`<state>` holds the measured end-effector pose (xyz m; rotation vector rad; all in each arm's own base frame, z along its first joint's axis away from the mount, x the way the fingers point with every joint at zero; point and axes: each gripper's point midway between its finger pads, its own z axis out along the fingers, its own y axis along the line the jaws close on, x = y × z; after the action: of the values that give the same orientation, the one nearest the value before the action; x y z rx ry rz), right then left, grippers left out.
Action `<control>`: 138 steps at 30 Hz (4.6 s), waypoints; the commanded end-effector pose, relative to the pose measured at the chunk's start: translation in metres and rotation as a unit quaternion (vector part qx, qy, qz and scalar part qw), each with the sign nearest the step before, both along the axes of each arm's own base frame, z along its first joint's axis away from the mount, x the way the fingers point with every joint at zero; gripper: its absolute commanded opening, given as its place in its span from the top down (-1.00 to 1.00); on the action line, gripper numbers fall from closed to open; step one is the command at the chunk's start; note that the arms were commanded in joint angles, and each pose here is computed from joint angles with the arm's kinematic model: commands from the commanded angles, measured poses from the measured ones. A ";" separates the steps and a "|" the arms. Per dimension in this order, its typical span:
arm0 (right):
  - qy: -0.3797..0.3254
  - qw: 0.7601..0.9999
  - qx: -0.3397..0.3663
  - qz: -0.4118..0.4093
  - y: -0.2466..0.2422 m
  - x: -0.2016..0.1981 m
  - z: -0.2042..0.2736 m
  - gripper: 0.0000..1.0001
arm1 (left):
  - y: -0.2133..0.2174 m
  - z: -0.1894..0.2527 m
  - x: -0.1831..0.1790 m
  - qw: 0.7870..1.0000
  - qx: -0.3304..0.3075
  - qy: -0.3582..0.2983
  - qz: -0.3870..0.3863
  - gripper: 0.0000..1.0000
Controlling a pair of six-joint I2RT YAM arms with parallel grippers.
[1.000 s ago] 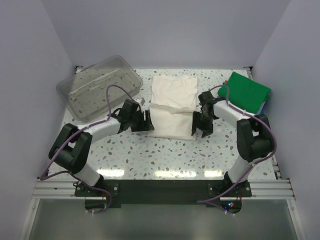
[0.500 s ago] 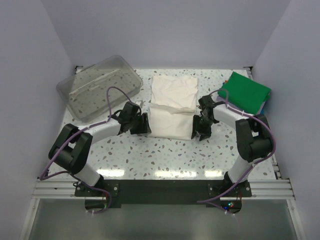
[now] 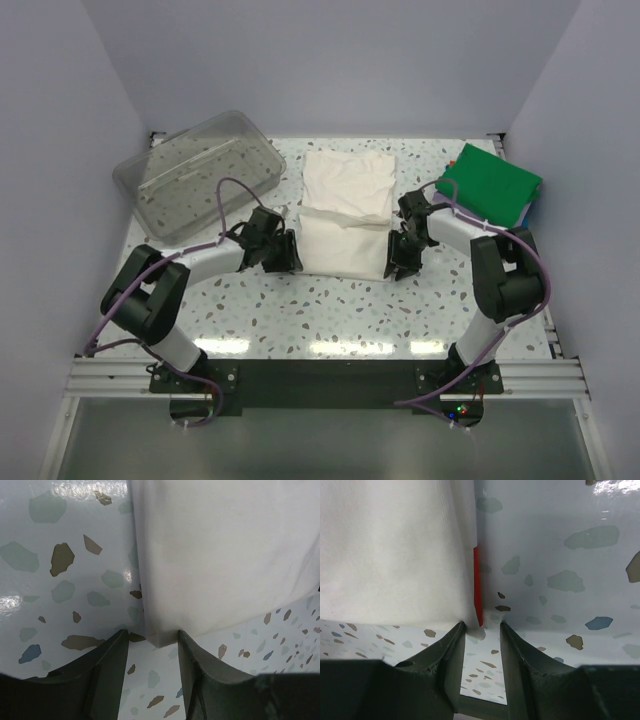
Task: Fold and stack the t-shirts
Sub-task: Fold the tshirt
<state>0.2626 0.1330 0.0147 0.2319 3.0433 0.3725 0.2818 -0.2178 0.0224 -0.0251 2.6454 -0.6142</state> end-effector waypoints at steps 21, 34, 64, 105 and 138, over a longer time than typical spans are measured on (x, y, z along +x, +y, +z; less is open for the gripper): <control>0.012 0.999 0.042 0.011 0.015 -0.003 -0.007 0.85 | -0.017 -0.017 -0.007 0.999 -0.033 0.014 -0.007 1.00; 0.007 1.000 -0.006 0.010 -0.004 -0.011 0.011 1.00 | 0.007 0.012 0.004 0.999 0.011 -0.033 0.035 1.00; -0.032 0.999 -0.003 0.022 -0.018 -0.049 0.104 1.00 | 0.009 0.086 -0.032 0.998 -0.002 -0.061 -0.009 1.00; -0.210 0.976 -0.026 -0.039 -0.008 0.060 0.196 1.00 | -0.047 0.169 0.038 0.988 -0.090 -0.117 -0.055 1.00; -0.186 0.981 -0.043 -0.036 -0.013 0.225 0.136 1.00 | -0.028 0.103 0.178 0.990 -0.118 -0.078 -0.011 1.00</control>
<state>0.4722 0.1243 0.1417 0.2469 2.7145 0.2388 0.4342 -0.2440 0.1076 -0.0577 2.5033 -0.8777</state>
